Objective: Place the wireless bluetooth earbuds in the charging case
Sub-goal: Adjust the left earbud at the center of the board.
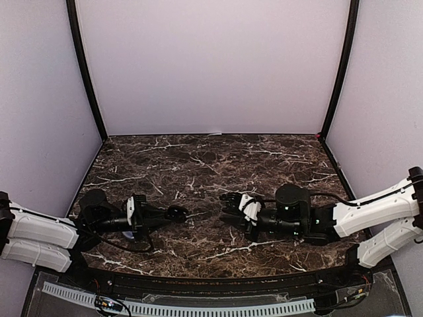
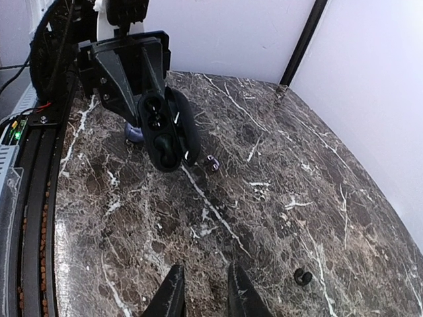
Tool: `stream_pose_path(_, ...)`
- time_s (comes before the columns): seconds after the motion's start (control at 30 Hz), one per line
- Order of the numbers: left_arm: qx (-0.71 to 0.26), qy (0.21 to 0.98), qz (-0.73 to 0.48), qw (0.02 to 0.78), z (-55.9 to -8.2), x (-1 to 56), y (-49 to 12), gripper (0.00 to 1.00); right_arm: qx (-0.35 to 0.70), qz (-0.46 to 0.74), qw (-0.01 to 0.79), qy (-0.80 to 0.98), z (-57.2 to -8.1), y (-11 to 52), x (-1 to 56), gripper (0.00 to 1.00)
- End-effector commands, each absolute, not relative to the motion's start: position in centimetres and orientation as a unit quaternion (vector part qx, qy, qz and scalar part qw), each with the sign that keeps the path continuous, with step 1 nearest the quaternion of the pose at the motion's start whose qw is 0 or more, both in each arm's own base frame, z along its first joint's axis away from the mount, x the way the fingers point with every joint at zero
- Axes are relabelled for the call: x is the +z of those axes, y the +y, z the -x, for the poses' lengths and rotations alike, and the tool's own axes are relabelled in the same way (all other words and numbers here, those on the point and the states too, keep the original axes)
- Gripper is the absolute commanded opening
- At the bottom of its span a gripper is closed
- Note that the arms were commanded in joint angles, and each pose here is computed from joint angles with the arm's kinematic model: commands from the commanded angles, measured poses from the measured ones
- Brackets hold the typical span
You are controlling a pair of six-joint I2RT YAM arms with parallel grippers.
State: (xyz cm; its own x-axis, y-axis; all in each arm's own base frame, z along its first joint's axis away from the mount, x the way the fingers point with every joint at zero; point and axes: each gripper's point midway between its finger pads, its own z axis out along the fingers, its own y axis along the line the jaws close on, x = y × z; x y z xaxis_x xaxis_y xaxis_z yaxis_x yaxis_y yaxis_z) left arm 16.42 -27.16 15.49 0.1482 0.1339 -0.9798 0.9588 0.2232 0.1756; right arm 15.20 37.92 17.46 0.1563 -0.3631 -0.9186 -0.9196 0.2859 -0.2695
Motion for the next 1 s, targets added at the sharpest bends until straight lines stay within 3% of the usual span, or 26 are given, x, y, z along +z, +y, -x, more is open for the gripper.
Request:
stream_pose_path(0.0,-0.376,0.54,-0.499,0.564,-16.5,15.6,-27.2,0.0,0.27,0.47,0.559,0.627,-17.6,36.8,17.9,0.23)
stream_pose_path(0.4,-0.37,0.538,-0.498,0.57,-16.6,15.9,-27.0,0.0,0.294,0.312,0.525,0.735,-24.7,34.0,16.5,0.34)
stream_pose_path(0.57,-0.374,0.541,-0.496,0.567,-16.7,15.7,-27.2,0.0,0.284,0.257,0.496,0.779,-25.8,32.5,15.4,0.49)
stream_pose_path(0.97,-0.37,0.55,-0.484,0.572,-17.0,16.1,-26.9,0.0,0.26,0.202,0.402,0.854,-26.0,31.6,10.2,0.35)
